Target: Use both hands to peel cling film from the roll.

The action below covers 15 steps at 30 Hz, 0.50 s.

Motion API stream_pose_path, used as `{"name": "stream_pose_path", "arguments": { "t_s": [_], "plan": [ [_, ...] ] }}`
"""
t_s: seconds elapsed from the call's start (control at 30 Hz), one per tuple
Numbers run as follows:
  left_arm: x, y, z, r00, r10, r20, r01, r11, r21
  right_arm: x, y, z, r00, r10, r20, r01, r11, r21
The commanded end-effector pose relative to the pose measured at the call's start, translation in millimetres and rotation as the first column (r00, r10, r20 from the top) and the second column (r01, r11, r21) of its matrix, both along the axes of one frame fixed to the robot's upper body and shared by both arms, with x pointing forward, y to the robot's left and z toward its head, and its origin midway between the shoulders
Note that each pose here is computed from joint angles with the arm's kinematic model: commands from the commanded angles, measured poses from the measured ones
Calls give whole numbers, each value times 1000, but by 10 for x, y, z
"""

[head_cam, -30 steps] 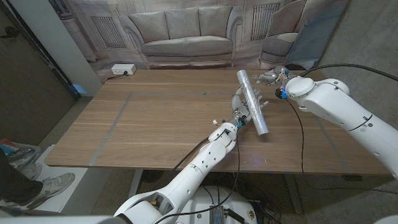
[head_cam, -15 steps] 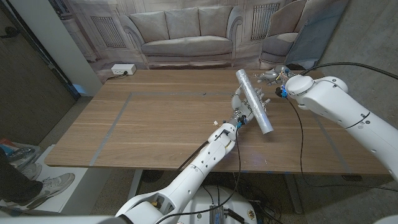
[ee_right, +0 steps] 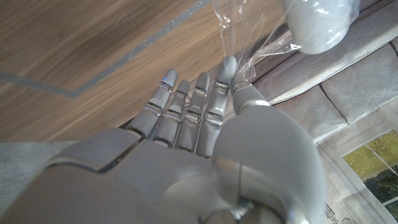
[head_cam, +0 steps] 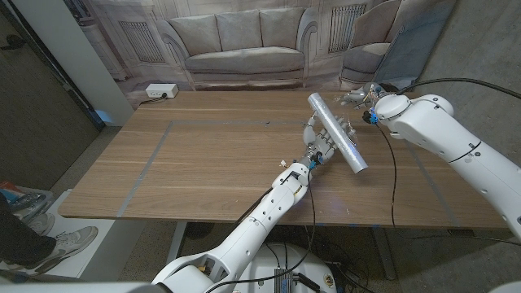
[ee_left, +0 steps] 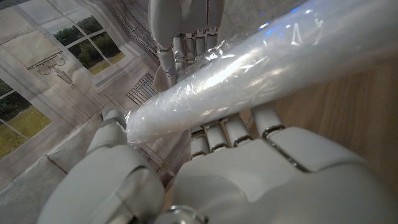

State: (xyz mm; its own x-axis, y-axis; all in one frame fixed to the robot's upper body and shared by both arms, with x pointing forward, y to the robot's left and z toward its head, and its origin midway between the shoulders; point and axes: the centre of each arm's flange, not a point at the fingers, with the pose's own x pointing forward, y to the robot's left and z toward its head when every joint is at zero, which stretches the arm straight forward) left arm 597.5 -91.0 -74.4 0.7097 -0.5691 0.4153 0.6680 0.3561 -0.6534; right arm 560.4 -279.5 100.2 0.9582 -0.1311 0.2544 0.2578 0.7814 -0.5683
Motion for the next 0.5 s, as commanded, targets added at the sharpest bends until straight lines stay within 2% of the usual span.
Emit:
{"name": "stream_pose_path", "arguments": {
  "t_s": [0.03, 0.3, 0.5],
  "plan": [
    [-2, -4, -13, 999, -43, 15, 43, 999, 3, 48, -31, 24, 1000, -22, -8, 22, 1000, 10],
    [-7, 6, -3, 999, -42, 6, 42, 999, 20, 33, -24, 43, 1000, -23, -3, 23, 1000, 10],
    [-4, -2, -15, 997, -76, 17, 76, 997, 0, 30, -19, 72, 999, -37, -3, 37, 999, 11]
  ]
}}
